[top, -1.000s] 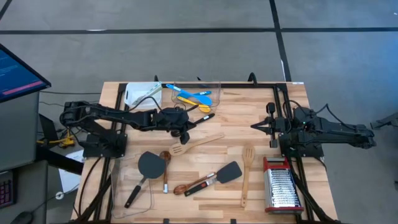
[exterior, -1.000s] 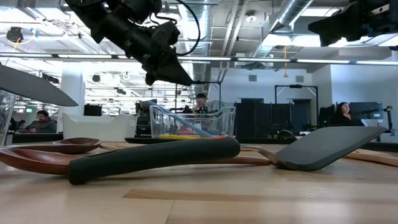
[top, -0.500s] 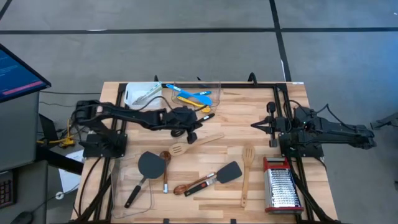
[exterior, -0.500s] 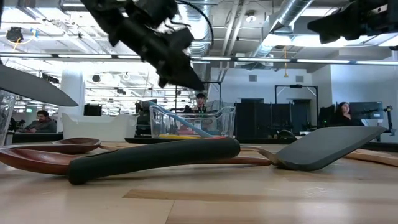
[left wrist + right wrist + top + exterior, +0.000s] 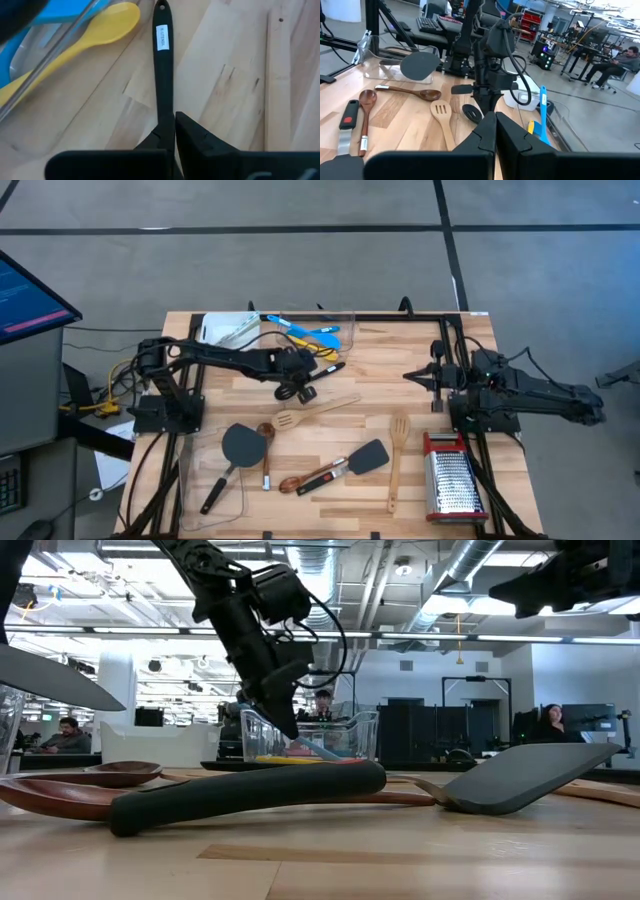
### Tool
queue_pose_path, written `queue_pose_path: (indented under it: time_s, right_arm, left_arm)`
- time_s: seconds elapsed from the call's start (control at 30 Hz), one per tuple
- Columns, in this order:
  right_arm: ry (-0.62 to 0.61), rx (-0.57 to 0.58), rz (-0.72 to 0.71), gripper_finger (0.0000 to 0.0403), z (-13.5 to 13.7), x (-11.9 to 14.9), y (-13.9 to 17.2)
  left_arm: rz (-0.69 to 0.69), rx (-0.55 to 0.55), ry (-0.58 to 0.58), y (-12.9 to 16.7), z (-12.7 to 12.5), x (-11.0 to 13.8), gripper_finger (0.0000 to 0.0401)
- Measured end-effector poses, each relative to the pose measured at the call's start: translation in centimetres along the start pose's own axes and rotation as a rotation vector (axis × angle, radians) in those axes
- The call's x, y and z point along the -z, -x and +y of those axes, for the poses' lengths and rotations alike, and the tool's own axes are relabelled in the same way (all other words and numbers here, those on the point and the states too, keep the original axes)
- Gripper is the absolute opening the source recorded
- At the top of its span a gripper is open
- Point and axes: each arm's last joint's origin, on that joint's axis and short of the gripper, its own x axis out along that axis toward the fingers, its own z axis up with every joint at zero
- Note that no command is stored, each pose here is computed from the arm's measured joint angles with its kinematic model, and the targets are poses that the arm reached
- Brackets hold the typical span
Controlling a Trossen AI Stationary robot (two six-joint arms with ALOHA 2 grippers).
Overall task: Pick & Place Kitchen Items
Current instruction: Put the black serving spoon into the top transparent bin
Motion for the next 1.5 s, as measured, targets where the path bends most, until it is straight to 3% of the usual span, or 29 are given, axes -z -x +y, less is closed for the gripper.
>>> queue_pose_path:
  time_s: [0.33, 0.8, 1.0, 1.5]
  right_arm:
    - [-0.002, 0.004, 0.014, 0.0, 0.0, 0.1, 0.0]
    - [-0.002, 0.003, 0.014, 0.0, 0.0, 0.1, 0.0]
    - [-0.002, 0.003, 0.014, 0.0, 0.0, 0.1, 0.0]
    - [-0.002, 0.003, 0.013, 0.0, 0.0, 0.1, 0.0]
  left_arm:
    - [0.0, -0.016, -0.027, -0.2, 1.0, -0.2, 0.0022]
    - [0.003, 0.0, -0.026, -0.2, 0.9, -0.1, 0.0122]
    - [0.056, -0.009, -0.022, -0.9, 1.1, 1.7, 0.0158]
    - [0.019, 0.003, 0.032, -2.1, 1.4, 4.5, 0.0157]
